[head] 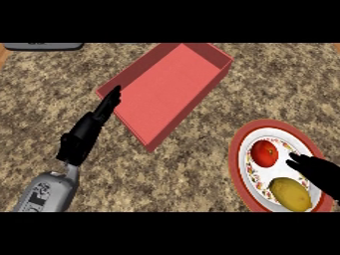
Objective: Pick the lemon from the plate and place it in the cardboard box
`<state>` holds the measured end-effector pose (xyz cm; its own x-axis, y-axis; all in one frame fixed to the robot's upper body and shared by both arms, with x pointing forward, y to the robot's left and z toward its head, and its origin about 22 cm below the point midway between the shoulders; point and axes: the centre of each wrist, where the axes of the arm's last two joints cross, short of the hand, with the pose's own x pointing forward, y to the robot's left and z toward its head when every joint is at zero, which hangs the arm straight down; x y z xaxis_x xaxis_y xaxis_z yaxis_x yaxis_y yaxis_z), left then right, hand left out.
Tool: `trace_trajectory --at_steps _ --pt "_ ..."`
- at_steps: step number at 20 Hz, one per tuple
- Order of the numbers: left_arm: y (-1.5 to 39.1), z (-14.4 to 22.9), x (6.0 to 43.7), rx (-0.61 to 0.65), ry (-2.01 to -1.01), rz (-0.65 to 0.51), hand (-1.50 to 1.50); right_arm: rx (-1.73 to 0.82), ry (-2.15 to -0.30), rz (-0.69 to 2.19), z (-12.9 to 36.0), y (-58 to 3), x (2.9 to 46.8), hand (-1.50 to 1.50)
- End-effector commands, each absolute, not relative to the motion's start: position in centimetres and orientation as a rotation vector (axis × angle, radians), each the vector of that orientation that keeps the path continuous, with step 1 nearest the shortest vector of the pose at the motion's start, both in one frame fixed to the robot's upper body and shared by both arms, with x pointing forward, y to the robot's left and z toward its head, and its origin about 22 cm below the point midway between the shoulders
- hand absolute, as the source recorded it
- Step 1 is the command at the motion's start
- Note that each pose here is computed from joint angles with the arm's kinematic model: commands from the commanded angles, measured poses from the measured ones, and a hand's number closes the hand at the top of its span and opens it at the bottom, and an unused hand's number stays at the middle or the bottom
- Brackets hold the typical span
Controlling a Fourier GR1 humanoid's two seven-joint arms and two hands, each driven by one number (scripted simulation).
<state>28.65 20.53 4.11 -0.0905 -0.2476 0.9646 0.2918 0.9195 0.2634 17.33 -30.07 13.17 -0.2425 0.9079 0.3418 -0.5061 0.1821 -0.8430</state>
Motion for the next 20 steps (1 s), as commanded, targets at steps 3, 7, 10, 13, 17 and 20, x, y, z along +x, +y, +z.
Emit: trace_trajectory --at_steps 3,7,10,13,17,20 --pt "22.0 3.8 27.4 -0.032 -1.605 -0.447 0.0 -0.462 -1.211 1.434 11.3 -29.1 17.2 -1.5" --pt "21.5 3.8 29.6 -0.043 -1.599 -0.444 0.0 -0.48 -1.168 1.471 10.9 -29.7 17.7 -1.5" --pt "21.1 4.6 27.8 -0.024 -1.594 -0.45 0.0 -0.476 -1.161 1.461 11.1 -30.3 16.8 -1.5" --pt "20.4 5.0 27.8 -0.041 -1.601 -0.451 0.0 -0.469 -1.123 1.485 8.7 -28.0 18.4 -1.5" --pt "20.1 2.4 28.9 -0.026 -1.602 -0.459 0.0 -0.472 -1.091 1.507 8.9 -28.9 18.5 -1.5" --pt "23.7 4.4 28.8 -0.052 -1.59 -0.438 0.0 -0.464 -1.079 1.512 8.9 -29.7 17.7 -1.5"
